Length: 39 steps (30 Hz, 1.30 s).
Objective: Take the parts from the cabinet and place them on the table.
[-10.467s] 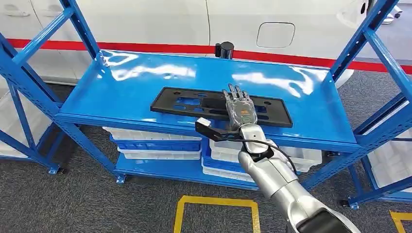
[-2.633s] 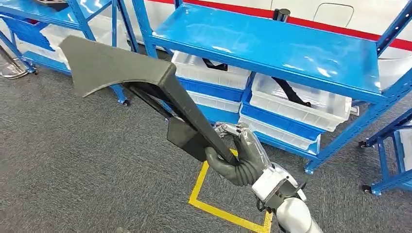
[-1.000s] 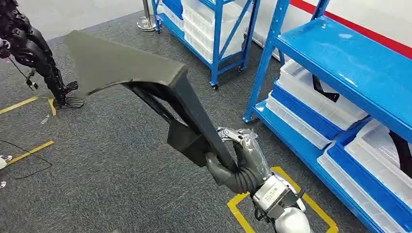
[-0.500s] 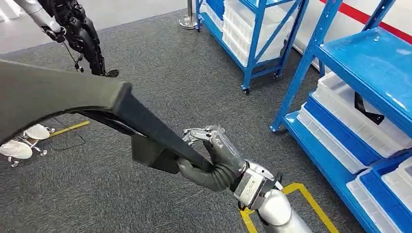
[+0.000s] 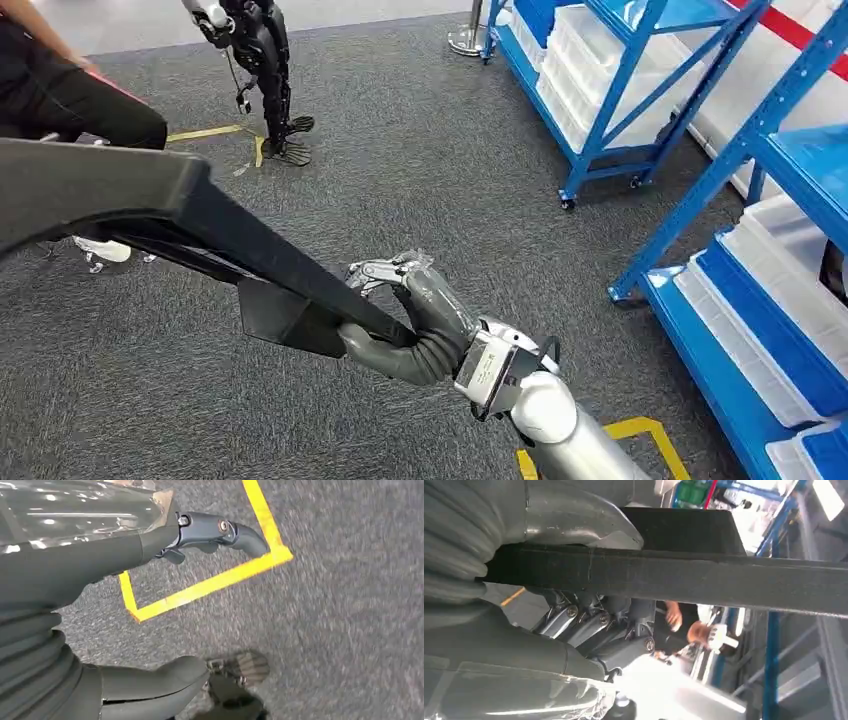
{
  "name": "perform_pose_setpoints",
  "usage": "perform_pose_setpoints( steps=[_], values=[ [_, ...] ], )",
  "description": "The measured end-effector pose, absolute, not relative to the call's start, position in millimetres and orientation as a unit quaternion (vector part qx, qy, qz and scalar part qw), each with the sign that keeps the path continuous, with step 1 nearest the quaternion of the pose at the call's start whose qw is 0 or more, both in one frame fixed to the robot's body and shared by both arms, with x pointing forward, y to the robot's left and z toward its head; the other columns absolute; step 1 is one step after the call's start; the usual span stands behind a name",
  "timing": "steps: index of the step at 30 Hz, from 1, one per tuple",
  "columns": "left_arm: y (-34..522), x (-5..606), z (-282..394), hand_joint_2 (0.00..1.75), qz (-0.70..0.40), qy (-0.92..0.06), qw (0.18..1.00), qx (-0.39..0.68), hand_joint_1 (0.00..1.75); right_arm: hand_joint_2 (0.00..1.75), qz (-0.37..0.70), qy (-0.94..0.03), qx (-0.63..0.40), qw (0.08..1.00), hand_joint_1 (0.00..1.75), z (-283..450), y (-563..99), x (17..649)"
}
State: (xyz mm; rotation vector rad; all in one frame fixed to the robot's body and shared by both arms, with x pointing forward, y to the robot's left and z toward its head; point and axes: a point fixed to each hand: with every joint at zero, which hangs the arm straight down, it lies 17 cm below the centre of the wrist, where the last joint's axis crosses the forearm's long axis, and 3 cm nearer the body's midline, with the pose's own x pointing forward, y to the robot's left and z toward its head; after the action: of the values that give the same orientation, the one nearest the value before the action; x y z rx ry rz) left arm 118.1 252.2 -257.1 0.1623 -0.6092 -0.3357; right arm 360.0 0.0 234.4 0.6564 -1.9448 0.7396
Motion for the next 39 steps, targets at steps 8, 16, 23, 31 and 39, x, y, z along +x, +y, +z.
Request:
perform_pose_setpoints(
  steps=[8,16,23,31,39],
  values=[
    [249.3,124.4,-255.6,1.75,-0.166,-0.304,0.935,0.076,0.0,1.75,0.306,-0.786,0.255,0.473,1.75,222.9,-8.9,365.9],
    [248.8,121.8,-256.6,1.75,-0.178,-0.301,0.934,0.07,0.0,1.75,0.298,-0.793,0.235,0.476,1.75,222.7,-14.5,372.9],
    [253.1,123.7,-257.4,1.75,-0.189,-0.295,0.934,0.064,0.0,1.75,0.298,-0.791,0.212,0.49,1.75,210.8,-22.2,365.7],
    [251.8,128.6,-258.2,1.75,-0.21,-0.288,0.932,0.065,0.0,1.75,0.285,-0.8,0.204,0.487,1.75,220.9,-28.2,361.9],
    [248.6,129.0,-258.1,1.75,-0.215,-0.288,0.931,0.064,0.0,1.75,0.281,-0.794,0.2,0.5,1.75,209.2,-34.4,356.5]
  ],
)
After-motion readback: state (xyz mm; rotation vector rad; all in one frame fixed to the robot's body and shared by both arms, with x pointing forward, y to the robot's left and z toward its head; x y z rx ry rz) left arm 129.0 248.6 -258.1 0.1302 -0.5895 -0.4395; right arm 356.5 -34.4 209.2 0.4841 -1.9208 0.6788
